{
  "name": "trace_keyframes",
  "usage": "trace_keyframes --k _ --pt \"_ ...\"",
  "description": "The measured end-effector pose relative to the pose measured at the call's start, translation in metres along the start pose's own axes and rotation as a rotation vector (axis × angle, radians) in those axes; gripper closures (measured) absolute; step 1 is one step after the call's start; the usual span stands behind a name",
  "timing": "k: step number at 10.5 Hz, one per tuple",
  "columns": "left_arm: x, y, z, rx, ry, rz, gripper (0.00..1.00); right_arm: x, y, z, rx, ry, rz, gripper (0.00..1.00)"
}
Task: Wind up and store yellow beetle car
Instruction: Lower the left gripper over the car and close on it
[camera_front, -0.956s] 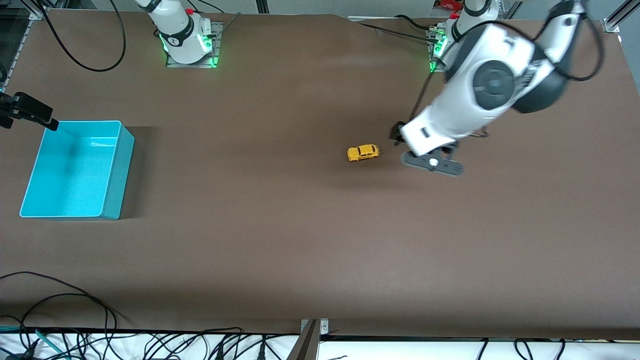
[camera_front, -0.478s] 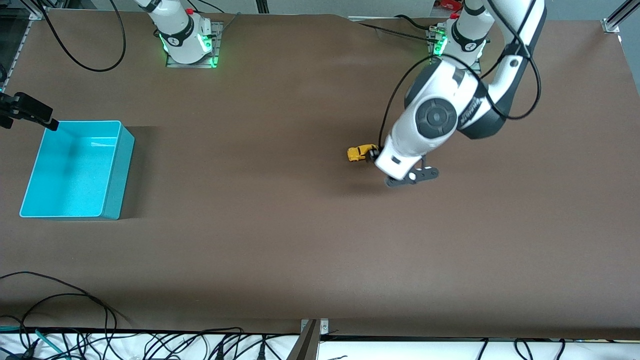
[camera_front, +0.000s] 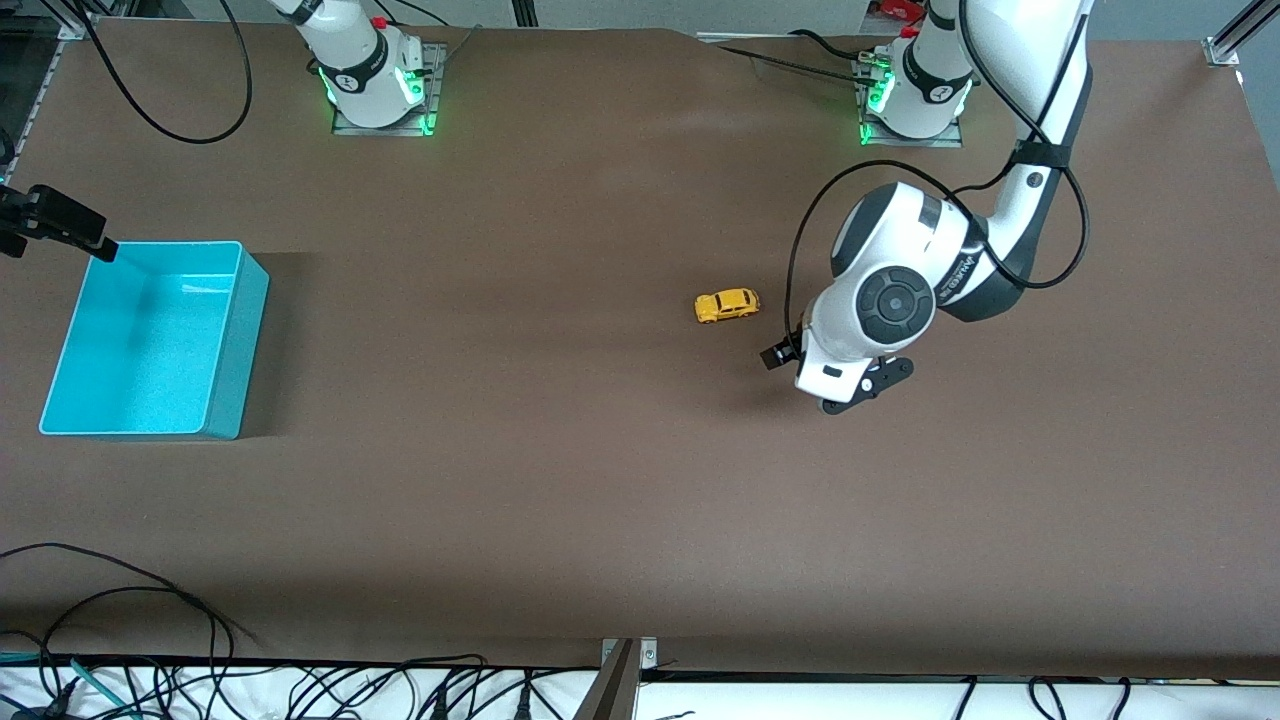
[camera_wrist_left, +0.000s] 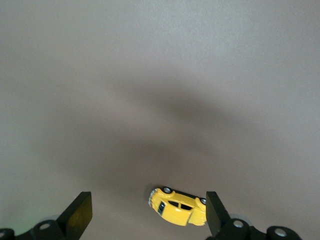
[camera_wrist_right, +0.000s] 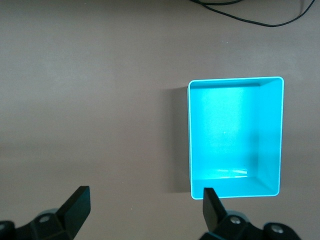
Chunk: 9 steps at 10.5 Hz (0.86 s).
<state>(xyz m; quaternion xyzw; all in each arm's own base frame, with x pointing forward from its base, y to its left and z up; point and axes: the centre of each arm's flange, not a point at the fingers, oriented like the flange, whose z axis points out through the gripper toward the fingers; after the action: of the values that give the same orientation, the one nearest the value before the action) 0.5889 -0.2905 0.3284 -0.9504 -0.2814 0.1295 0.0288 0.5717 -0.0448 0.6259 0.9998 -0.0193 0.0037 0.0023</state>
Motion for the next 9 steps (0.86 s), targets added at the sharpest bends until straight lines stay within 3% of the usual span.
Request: trace_keyframes --k 4,7,9 --pt "0.007 -0.006 0.004 0.009 -0.004 -0.499 0.0 0.0 0.0 0.0 0.0 0.0 0.0 0.0" --pt "0.017 -0.02 0.025 0.033 -0.072 -0.736 0.0 0.0 0.0 0.0 0.0 0.0 -0.001 0.0" --pt "-0.001 -0.008 0.042 0.013 -0.063 -0.843 0.0 0.0 0.0 0.0 0.0 0.0 -0.001 0.0"
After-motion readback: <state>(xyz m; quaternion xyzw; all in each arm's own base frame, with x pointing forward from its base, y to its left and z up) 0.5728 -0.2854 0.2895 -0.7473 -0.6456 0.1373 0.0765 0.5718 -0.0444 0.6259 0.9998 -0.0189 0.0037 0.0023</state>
